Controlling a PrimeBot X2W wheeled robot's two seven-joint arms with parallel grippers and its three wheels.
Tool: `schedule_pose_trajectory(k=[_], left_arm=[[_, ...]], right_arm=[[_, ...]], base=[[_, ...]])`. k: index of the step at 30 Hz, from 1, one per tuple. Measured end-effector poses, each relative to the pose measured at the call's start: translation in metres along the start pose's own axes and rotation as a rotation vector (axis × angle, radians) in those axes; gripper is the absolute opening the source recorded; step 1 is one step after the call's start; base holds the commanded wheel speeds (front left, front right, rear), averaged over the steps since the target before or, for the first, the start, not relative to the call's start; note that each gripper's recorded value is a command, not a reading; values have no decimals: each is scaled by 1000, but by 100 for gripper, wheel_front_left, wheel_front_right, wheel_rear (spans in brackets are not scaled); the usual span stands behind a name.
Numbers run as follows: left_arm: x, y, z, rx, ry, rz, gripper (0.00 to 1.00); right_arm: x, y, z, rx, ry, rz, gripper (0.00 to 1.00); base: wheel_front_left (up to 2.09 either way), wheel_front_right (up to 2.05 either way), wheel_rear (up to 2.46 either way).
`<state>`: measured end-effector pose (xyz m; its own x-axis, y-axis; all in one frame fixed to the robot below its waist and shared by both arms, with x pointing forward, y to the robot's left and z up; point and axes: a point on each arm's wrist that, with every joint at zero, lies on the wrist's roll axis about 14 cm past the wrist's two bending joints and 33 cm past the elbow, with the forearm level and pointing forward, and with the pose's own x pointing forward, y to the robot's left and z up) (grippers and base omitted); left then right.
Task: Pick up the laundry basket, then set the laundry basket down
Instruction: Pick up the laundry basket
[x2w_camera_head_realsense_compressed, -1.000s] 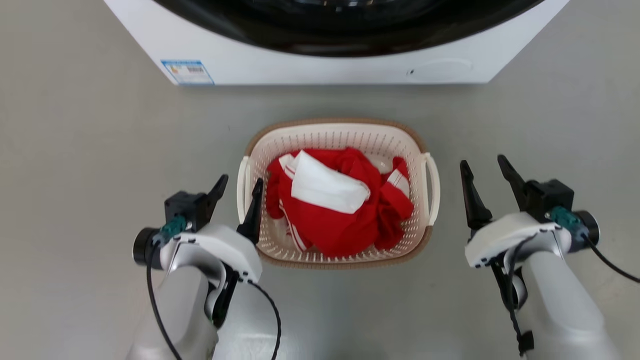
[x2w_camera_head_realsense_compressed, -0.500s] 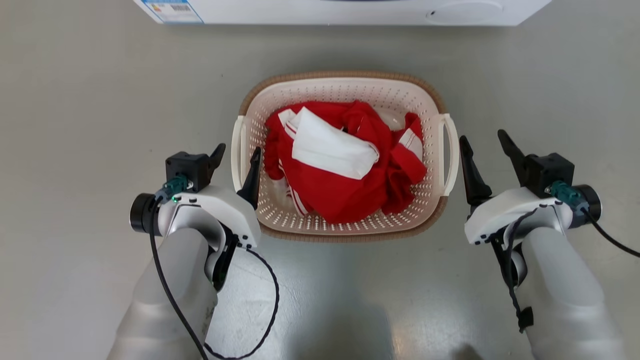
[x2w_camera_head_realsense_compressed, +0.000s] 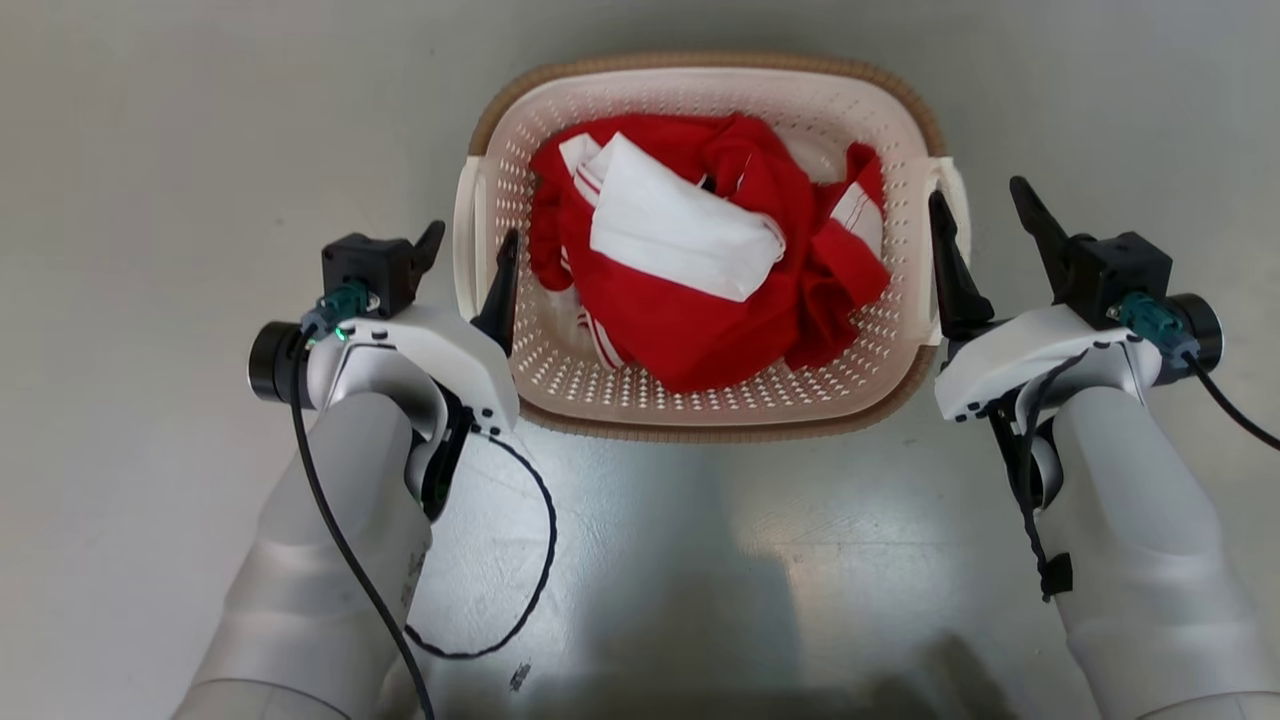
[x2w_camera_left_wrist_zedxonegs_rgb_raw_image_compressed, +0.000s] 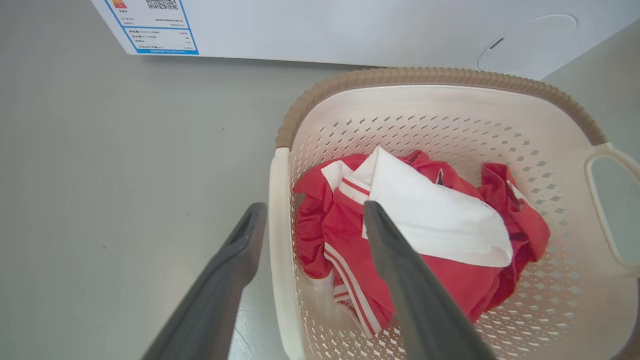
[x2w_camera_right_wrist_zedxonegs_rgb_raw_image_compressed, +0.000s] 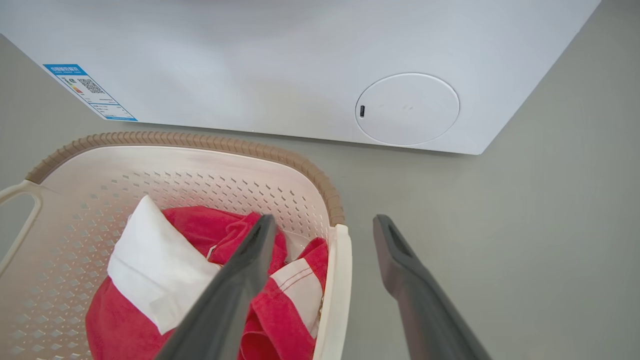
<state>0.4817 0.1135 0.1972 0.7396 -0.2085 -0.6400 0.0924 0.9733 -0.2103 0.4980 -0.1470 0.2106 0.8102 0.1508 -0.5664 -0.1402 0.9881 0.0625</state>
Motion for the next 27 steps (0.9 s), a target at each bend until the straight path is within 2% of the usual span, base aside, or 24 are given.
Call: schedule_pose_trajectory(k=[16, 27], left_arm=[[19, 12, -14, 28, 38, 16, 100], [26, 10, -20, 26, 52, 9, 100]], right_arm=[[10, 7, -37, 10, 75, 23, 100], [15, 3, -38, 30, 71, 11, 100]], base=[[0, 0, 0], [0, 0, 0]])
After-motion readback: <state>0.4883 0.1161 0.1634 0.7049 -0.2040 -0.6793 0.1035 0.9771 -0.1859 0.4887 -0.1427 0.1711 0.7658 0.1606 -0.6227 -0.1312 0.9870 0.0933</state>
